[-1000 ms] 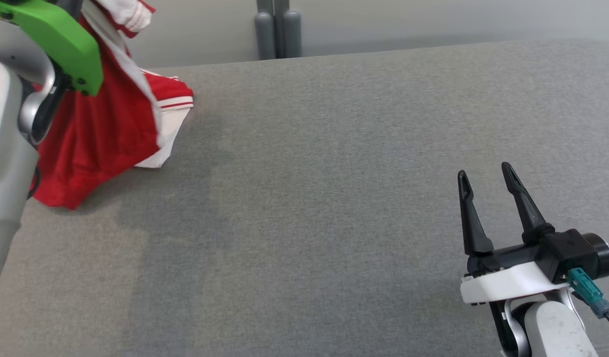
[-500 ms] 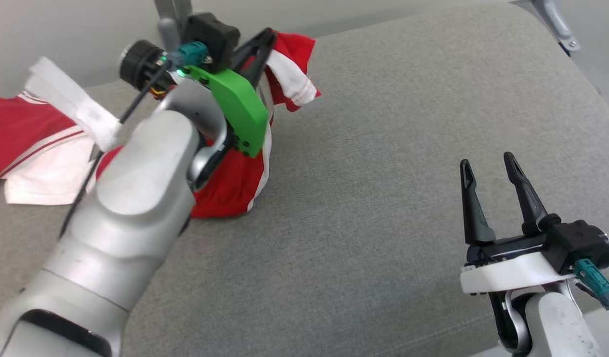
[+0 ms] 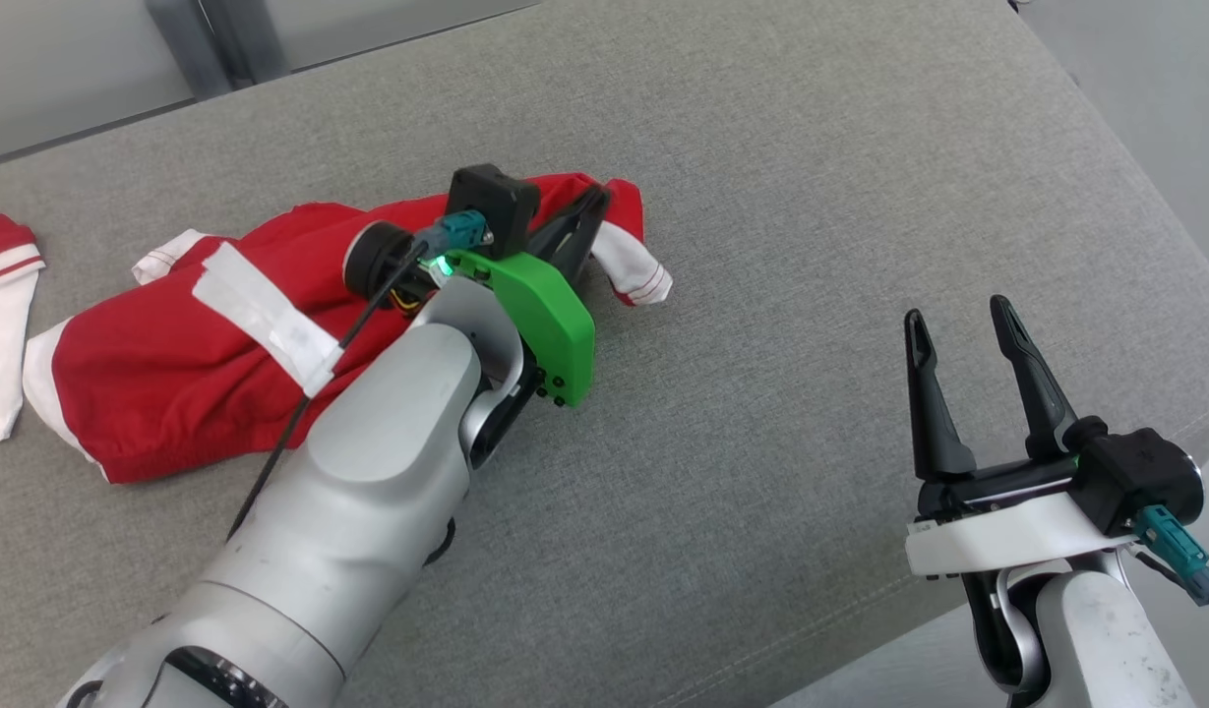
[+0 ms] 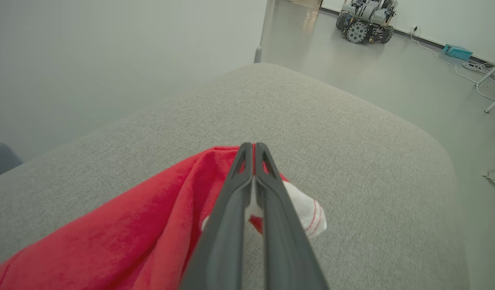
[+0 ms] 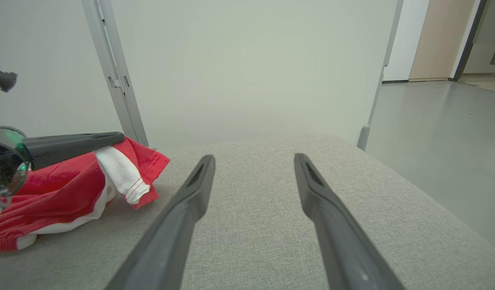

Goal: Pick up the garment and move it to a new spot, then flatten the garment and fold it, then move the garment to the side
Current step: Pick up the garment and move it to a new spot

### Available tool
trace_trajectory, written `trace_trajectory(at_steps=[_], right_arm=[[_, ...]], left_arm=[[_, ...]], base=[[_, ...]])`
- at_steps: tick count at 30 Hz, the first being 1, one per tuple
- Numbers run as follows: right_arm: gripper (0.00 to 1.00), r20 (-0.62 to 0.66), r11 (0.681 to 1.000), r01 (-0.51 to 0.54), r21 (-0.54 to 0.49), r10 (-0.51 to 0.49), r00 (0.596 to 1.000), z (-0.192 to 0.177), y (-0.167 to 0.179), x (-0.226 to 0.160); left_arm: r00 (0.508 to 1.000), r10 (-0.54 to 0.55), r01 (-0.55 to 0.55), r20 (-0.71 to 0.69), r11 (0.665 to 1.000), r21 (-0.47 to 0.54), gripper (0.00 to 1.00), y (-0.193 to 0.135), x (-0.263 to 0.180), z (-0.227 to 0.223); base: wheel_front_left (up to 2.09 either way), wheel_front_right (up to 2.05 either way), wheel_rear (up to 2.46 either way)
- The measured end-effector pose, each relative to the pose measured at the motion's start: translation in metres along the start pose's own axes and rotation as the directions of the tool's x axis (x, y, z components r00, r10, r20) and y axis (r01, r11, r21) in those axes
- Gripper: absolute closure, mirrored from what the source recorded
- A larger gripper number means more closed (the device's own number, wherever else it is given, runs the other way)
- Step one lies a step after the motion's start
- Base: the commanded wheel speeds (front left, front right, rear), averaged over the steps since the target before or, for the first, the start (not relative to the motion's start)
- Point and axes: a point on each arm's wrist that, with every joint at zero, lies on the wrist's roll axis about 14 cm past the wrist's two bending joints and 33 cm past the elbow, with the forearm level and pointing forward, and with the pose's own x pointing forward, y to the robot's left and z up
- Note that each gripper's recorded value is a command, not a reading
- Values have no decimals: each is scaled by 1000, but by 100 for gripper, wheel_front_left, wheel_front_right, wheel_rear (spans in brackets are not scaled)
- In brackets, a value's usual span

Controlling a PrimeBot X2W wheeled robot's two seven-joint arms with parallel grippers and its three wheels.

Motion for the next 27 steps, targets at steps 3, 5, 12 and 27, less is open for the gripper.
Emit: trace_trajectory(at_steps=[3,5,12,27], right_arm=[[0,1,1000,-5,0,5,1000,0,1,3],[0,0,1000,-13,4,13,1000,-2,4,5],[0,15,997,-72,15,72,997,-1,24,13],[0,69,986,-169,6,168,983,15,54,7]], left_arm=[[1000,3,-3,-6,1000,-30,0,-3,-4,-12],[1000,17,-17,0,999,-33,0,-2,-7,-15],[994,92,-91,53,996,-25,0,11,-30,-11],[874,409,-411,264,910,-51,0,50,-146,21]], base=[[0,0,0],[0,0,0],[0,0,0],[0,0,0]])
